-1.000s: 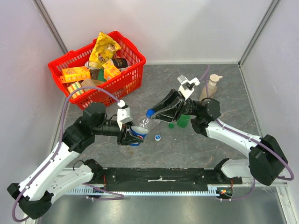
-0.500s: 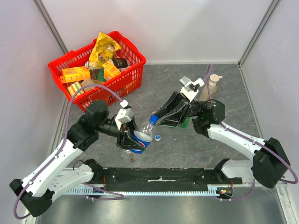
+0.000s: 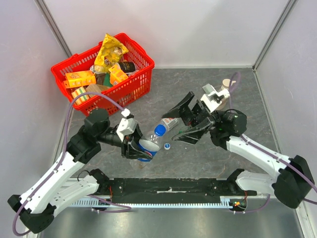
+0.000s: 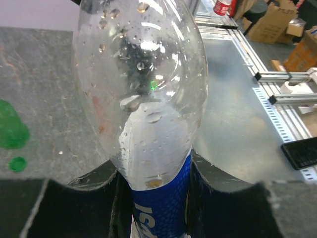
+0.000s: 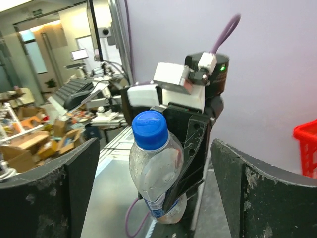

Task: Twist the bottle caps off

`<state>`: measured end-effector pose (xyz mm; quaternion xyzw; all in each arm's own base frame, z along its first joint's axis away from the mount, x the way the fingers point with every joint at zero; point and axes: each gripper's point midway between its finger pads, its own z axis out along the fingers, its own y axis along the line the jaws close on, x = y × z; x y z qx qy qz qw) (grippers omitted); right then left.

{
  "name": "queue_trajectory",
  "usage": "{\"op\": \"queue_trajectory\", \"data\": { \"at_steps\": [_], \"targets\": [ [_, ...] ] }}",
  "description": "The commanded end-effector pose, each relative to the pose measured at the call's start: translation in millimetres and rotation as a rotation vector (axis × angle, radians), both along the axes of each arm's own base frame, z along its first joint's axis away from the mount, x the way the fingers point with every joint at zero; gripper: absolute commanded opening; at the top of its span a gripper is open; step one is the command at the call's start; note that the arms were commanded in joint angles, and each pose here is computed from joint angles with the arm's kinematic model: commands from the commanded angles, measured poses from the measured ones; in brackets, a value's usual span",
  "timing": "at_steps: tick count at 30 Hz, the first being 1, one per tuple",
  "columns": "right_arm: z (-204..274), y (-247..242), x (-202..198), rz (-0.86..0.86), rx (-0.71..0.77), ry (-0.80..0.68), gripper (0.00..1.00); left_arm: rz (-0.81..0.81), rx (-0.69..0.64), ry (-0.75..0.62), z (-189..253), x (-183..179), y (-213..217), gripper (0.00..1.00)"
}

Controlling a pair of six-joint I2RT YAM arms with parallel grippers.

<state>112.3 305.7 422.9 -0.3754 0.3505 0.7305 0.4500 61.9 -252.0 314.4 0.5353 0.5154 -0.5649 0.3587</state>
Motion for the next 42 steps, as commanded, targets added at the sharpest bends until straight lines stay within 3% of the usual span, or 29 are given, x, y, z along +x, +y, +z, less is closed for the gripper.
{"op": "queue_trajectory", "data": {
  "at_steps": [1,8,15,19,30,42],
  "targets": [
    [29,-16,0,-0.152,0.123,-0.134,0.98,0.046,-0.036,-0.129,7,2,6,0.02],
    [31,-12,21,-0.252,0.093,-0.053,0.98,0.159,0.016,-0.166,-3,15,13,0.02],
    [5,-4,88,-0.537,-0.084,0.147,0.98,0.392,0.113,-0.183,-21,55,21,0.02],
    [-14,-1,111,-0.614,-0.172,0.248,0.98,0.542,0.182,-0.183,-34,84,28,0.02],
    [-69,22,155,-0.668,-0.317,0.490,0.98,0.853,0.403,-0.144,-81,142,54,0.02],
    [-109,42,177,-0.657,-0.365,0.589,0.84,0.898,0.545,-0.094,-117,157,57,0.02]
  ]
}}
